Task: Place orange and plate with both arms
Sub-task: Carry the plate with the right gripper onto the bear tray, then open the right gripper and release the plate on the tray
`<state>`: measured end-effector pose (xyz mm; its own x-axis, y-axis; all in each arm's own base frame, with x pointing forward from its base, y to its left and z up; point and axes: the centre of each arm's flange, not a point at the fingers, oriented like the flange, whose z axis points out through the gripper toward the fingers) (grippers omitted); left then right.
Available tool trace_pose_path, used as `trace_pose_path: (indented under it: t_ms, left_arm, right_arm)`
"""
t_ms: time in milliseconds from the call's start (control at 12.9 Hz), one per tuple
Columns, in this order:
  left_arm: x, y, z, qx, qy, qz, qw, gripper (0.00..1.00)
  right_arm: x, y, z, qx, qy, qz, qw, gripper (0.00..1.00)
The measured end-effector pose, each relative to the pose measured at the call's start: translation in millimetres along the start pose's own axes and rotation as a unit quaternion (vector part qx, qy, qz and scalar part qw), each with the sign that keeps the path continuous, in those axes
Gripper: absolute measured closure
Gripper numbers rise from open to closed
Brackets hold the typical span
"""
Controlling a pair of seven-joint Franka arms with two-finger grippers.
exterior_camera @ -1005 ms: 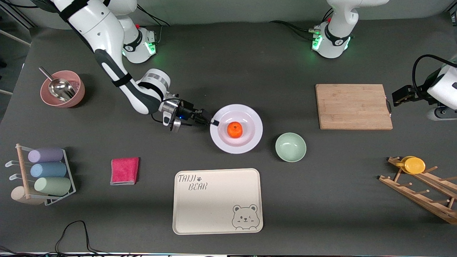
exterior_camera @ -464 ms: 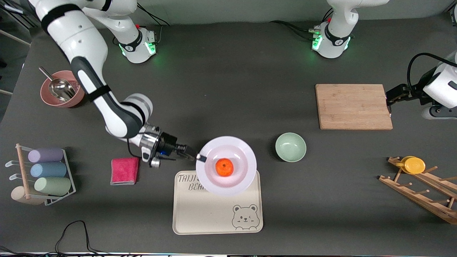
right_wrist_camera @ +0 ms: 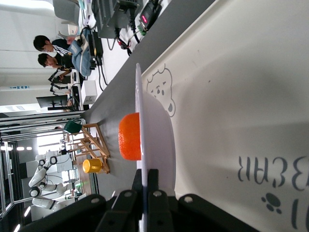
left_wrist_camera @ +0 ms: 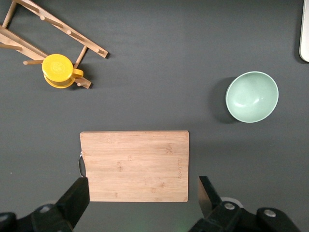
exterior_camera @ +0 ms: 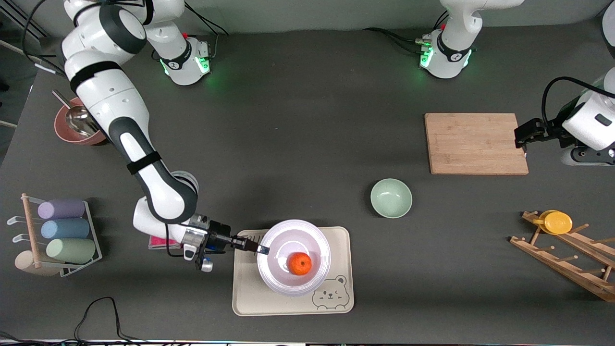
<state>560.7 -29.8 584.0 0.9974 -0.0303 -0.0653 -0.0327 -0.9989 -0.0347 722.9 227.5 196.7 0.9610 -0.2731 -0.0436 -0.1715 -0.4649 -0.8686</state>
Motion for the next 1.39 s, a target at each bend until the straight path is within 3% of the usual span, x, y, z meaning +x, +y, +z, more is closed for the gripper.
trace_pose_path:
  t_ms: [386, 1005, 1237, 1391]
  left_arm:
    - [0, 0, 1, 0.000, -0.002, 0.000, 1.000, 0.00]
    - [11, 17, 33, 0.002, -0.035, 0.015, 0.999, 0.00]
    - [10, 18, 32, 0.003, -0.036, 0.016, 0.999, 0.00]
    - [11, 18, 30, 0.003, -0.031, 0.016, 0.999, 0.00]
  right_arm:
    - [19, 22, 10, 0.007, 0.004, 0.006, 1.000, 0.95]
    - [31, 39, 12, -0.021, 0.003, -0.027, 0.999, 0.93]
    - [31, 40, 12, -0.051, -0.007, -0.063, 0.997, 0.60]
    - [38, 44, 4, -0.103, -0.017, -0.121, 0.987, 0.39]
